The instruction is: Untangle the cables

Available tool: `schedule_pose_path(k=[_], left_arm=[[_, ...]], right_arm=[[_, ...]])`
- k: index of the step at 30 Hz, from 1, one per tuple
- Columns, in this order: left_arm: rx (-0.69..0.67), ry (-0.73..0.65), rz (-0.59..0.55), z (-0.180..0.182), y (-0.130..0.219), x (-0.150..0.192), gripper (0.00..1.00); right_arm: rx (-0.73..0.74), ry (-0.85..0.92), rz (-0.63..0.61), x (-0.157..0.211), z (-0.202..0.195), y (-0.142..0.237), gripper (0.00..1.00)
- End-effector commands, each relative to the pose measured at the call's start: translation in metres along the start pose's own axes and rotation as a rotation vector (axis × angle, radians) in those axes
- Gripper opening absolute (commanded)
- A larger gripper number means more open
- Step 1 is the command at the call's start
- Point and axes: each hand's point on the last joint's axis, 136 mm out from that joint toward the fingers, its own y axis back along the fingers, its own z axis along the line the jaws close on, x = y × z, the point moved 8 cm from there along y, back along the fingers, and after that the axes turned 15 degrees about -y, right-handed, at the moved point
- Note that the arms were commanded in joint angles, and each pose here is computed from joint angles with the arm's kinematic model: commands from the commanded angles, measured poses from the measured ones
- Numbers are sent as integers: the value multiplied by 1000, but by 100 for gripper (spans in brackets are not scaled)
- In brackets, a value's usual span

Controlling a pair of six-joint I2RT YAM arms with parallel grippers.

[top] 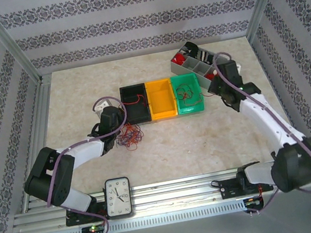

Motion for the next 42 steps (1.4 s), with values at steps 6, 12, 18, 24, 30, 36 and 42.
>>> schedule_pose_path(k=[6,12,18,24,30,36,42], left_arm=[[56,1,-14,-11,-5,-1,0],[68,1,-5,-13,-9,1,0],[69,-11,8,-13,-11,2,0],[64,-15,16,-13,-13,3,0],[65,-18,27,-15,-17,2,0],[66,-20,40,-17,-21,3,0],[66,-25,42,-19,-22,1,0]], right_arm=[[23,139,-13,-2,40,-28,0],[8,204,50,9,61,-60,0],[62,270,72,18,74,-89,0],[95,341,112,33,85,-116,0],[135,399,182,58,88,-144,0],[143,407,263,80,87,-165,0],[140,371,327,93,82,-184,0]])
